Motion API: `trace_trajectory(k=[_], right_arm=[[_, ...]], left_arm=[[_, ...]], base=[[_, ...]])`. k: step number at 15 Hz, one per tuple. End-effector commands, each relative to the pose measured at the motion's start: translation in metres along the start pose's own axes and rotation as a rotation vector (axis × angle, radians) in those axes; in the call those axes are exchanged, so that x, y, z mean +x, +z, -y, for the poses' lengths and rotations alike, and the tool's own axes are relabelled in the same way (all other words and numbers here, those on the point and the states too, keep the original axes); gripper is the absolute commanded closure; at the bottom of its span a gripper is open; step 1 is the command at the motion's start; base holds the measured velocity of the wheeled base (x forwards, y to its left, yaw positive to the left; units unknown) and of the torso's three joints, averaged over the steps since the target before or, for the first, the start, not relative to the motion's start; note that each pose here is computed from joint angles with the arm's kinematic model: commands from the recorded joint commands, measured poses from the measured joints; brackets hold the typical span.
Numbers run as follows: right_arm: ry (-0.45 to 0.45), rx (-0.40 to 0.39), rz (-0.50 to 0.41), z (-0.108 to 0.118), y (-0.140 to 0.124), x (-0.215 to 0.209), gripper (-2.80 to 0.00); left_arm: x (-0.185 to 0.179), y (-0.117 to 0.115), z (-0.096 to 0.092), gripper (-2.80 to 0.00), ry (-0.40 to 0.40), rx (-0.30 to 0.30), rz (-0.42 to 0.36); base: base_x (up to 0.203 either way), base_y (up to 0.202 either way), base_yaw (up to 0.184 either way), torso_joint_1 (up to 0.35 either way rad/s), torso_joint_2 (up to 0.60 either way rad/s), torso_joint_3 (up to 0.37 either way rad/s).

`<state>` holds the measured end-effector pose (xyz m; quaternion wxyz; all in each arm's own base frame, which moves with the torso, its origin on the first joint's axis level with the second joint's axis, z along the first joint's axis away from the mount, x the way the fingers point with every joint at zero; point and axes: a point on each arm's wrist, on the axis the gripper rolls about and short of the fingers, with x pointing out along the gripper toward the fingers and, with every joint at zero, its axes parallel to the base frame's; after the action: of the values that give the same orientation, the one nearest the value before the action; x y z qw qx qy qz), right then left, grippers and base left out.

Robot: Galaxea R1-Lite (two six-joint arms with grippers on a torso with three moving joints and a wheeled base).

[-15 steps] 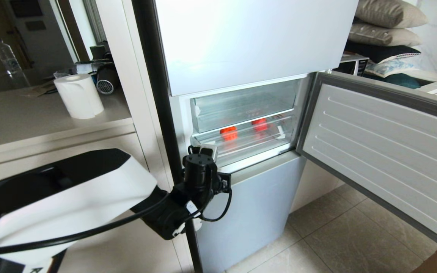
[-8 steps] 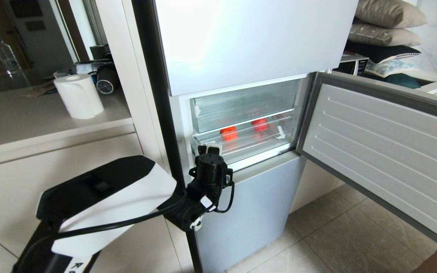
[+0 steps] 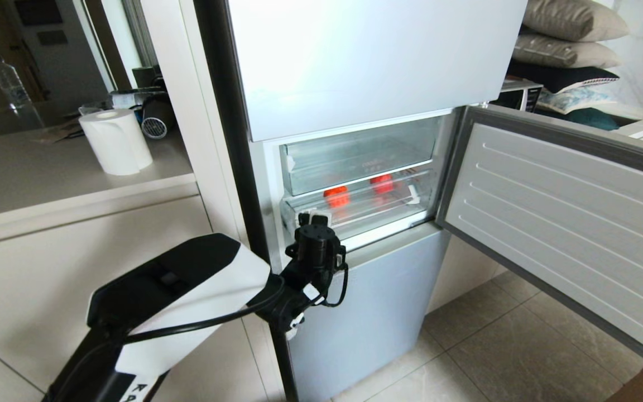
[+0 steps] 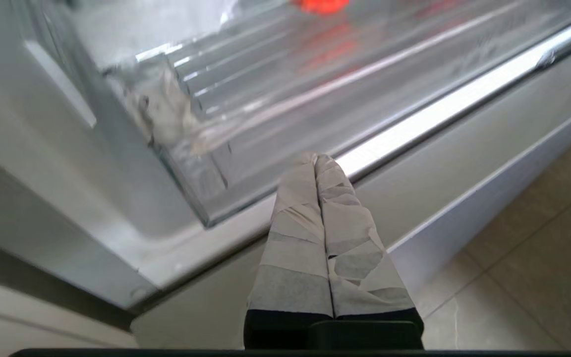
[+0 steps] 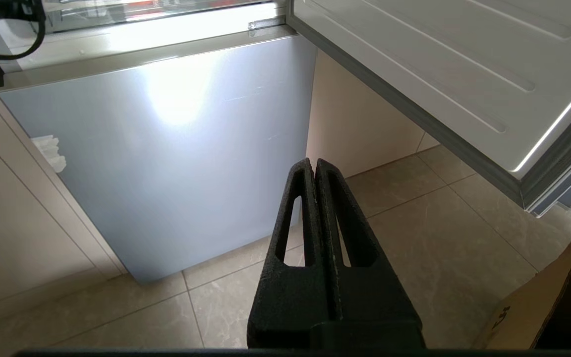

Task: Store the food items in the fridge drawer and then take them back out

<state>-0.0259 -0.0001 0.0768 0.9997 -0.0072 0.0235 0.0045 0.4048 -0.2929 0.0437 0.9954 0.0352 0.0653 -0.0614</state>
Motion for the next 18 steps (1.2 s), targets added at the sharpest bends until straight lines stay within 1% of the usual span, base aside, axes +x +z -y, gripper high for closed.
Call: trace_trajectory(k=[1,4,8,18], right_arm=[[0.001,-0.001,-0.002,0.000,0.000,0.000,0.00],[0.001,-0.001,-0.002,0.000,0.000,0.000,0.00],[0.001,-0.001,-0.002,0.000,0.000,0.000,0.00],[-0.006,0.007,0.002,0.000,0.000,0.000,0.00]], left_arm=[[0.010,-0.002,0.000,0.00,0.011,-0.014,0.020],[0.018,-0.003,-0.006,0.00,0.029,-0.022,0.029],[0.034,-0.001,-0.020,0.00,0.068,-0.041,0.055],[0.050,0.002,-0.019,0.00,0.080,-0.054,0.075]], base=[[0.000,0.000,0.000,0.000,0.00,0.000],[0.000,0.000,0.000,0.000,0.00,0.000],[0.000,0.000,0.000,0.000,0.00,0.000],[0.000,0.000,0.000,0.000,0.00,0.000]])
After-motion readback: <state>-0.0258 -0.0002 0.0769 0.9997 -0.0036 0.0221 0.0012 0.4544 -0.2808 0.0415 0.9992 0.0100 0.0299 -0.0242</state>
